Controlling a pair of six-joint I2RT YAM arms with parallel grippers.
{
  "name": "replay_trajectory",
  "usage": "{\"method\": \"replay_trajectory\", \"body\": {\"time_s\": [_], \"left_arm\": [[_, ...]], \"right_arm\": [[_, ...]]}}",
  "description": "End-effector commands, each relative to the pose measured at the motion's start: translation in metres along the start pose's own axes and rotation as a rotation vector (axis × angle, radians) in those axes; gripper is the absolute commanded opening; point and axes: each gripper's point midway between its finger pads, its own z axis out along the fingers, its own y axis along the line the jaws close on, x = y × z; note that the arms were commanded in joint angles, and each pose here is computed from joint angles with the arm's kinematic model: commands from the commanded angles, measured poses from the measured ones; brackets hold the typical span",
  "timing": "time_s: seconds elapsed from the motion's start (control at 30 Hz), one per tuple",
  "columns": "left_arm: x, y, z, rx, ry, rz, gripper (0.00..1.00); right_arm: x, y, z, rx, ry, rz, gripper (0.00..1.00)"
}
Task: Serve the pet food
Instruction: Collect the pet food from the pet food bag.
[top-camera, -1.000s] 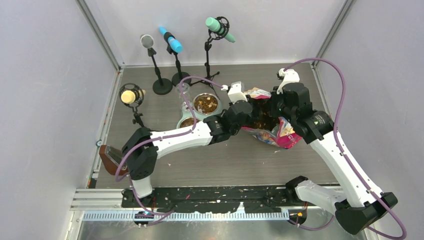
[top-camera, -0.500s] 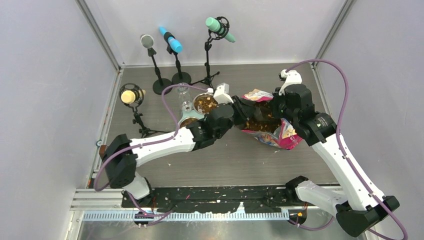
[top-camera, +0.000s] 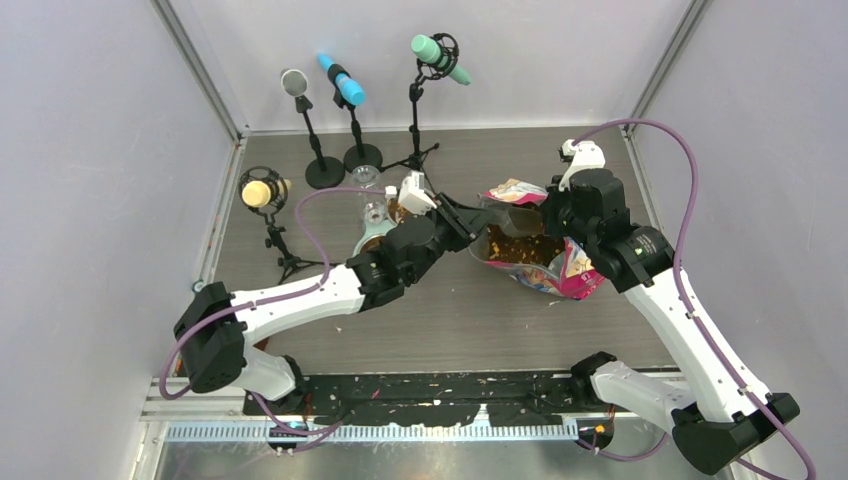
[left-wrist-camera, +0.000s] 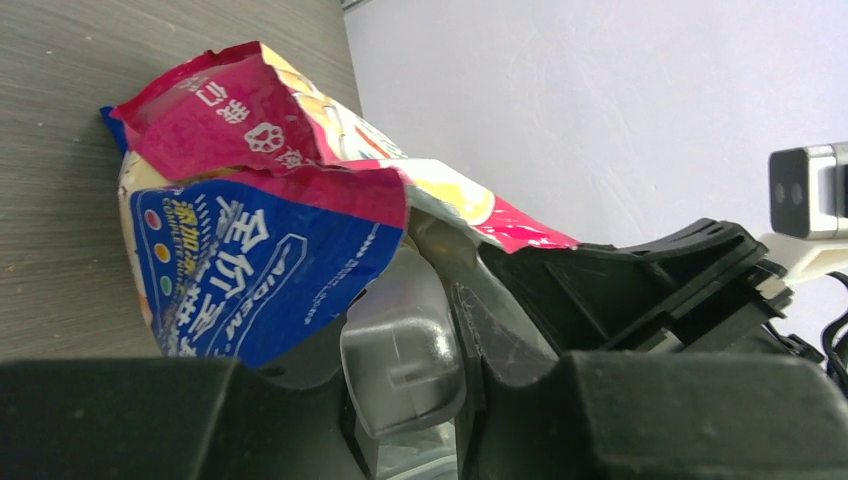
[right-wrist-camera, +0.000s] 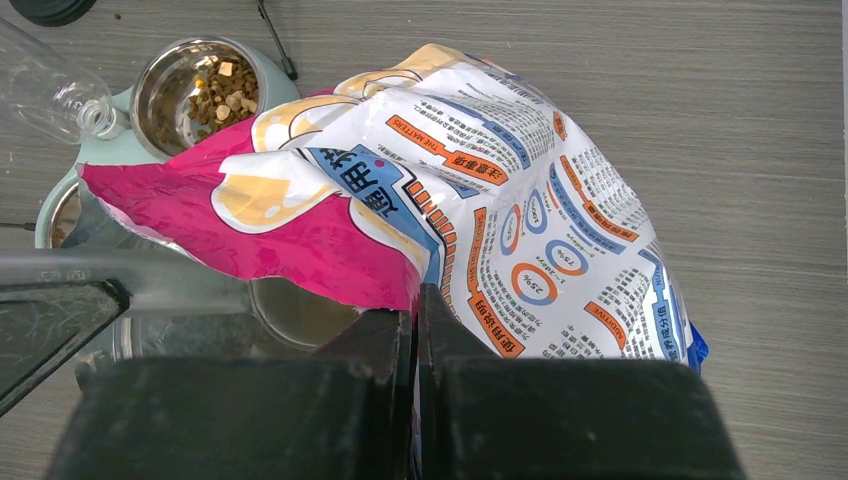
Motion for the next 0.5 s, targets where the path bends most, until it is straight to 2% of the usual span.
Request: {"method": "replay_trajectory", "body": {"time_s": [0.0,0.13,0.33,0.47], "left_arm": [[-0.027,-0.034,-0.012,0.125,-0.062,-0.097,0.0],[-0.021,-0.024,-0.007,0.069,-0.043,-0.004,0.0],[0.016,-0.011,0.014,0.005,0.078,0.257,0.0],[0.034,-0.011,0.02,-0.022,0.097,0.403,0.0]], "right_arm": [[-0.03,-0.007,-0.018,0.026,-0.094,0.022,0.05],[-0.028,-0.007,-0.017,0.028,-0.089,0.021,0.05],[-0.029,-0.007,-0.016,0.034,-0.09,0.019,0.05],[-0.03,-0.006,-0.015,0.027,-0.088,0.021,0.05]]}}
